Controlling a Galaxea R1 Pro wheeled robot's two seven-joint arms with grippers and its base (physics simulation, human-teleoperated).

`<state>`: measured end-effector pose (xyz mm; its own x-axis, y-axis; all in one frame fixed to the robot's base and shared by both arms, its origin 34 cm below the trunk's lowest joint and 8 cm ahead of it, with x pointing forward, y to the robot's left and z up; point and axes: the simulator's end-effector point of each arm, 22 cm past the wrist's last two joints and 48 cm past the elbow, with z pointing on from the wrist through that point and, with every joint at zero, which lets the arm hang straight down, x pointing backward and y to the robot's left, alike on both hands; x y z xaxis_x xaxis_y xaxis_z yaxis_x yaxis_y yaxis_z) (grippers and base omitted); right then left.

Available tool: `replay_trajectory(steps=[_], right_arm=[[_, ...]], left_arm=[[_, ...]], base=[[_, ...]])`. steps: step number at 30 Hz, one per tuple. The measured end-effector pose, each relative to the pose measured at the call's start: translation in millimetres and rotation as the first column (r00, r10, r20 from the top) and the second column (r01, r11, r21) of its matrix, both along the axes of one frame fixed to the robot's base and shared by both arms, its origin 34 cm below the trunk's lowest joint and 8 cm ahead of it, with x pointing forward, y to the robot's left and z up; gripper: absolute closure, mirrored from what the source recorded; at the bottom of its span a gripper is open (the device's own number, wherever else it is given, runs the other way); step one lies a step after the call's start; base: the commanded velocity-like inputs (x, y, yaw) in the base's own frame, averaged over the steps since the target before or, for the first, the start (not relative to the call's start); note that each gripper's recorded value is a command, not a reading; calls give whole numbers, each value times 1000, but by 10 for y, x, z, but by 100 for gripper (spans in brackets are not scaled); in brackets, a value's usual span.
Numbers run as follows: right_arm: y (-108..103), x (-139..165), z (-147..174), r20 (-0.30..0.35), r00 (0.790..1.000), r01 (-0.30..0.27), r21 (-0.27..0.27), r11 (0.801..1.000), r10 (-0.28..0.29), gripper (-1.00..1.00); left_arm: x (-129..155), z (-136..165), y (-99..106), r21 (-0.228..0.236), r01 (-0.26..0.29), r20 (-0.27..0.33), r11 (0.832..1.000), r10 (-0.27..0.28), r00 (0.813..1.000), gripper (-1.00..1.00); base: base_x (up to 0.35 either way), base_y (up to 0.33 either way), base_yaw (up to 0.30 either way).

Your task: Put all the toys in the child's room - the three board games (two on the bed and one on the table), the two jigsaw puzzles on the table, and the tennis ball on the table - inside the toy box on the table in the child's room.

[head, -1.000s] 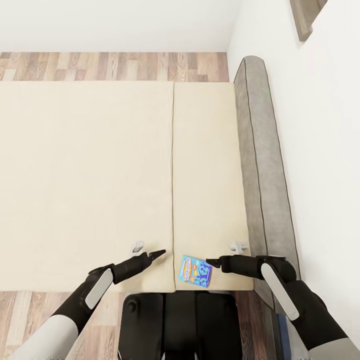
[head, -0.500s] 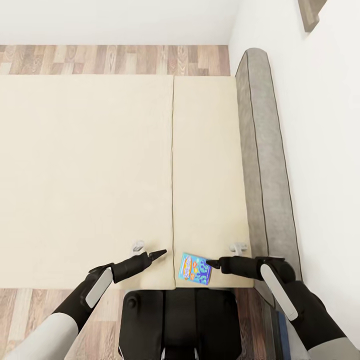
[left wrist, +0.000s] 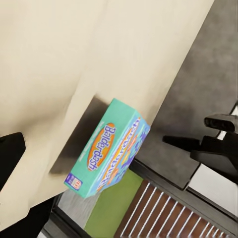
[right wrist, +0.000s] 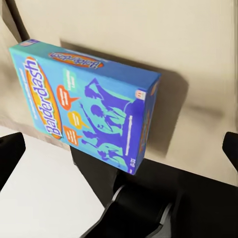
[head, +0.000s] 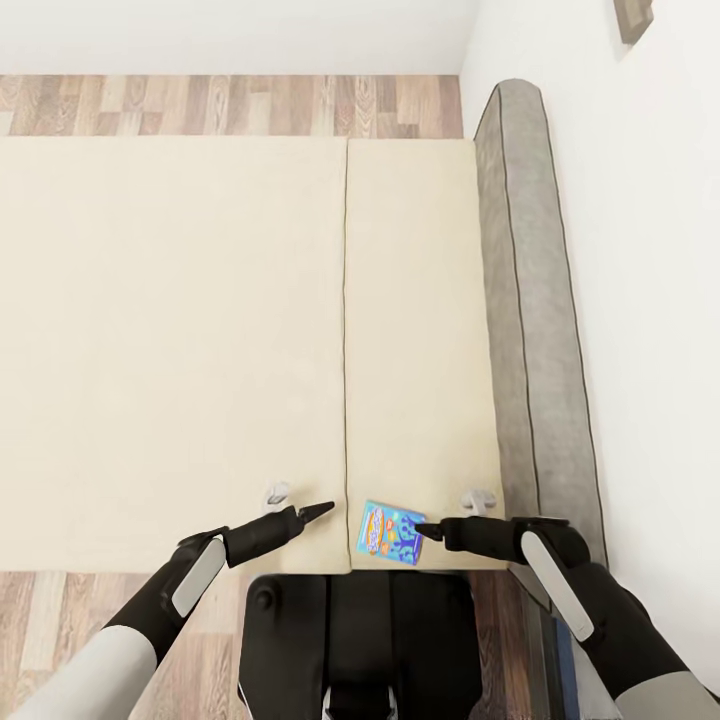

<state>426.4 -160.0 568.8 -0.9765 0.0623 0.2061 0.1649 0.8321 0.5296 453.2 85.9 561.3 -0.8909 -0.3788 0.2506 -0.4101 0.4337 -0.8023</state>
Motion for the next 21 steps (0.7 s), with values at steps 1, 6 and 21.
replay_trajectory(steps=[1,6,21], right_arm=[[0,-7,-5,-2,1000,0,0,1000,0,-100],[-63,-8,-45,-6,1000,13,-11,1000,-13,-100],[-156,-58,-134,-24,999,34,-26,999,-35,-100]], left_arm=[[-7,-5,0,0,0,-2,1000,0,1000,-100],[-54,-16,-22,-9,5,-7,1000,-5,1000,-100],[-243,-94,-82,-10,46,-26,999,-46,999,-100]], base=[[0,0,0],[0,0,0],[0,0,0]])
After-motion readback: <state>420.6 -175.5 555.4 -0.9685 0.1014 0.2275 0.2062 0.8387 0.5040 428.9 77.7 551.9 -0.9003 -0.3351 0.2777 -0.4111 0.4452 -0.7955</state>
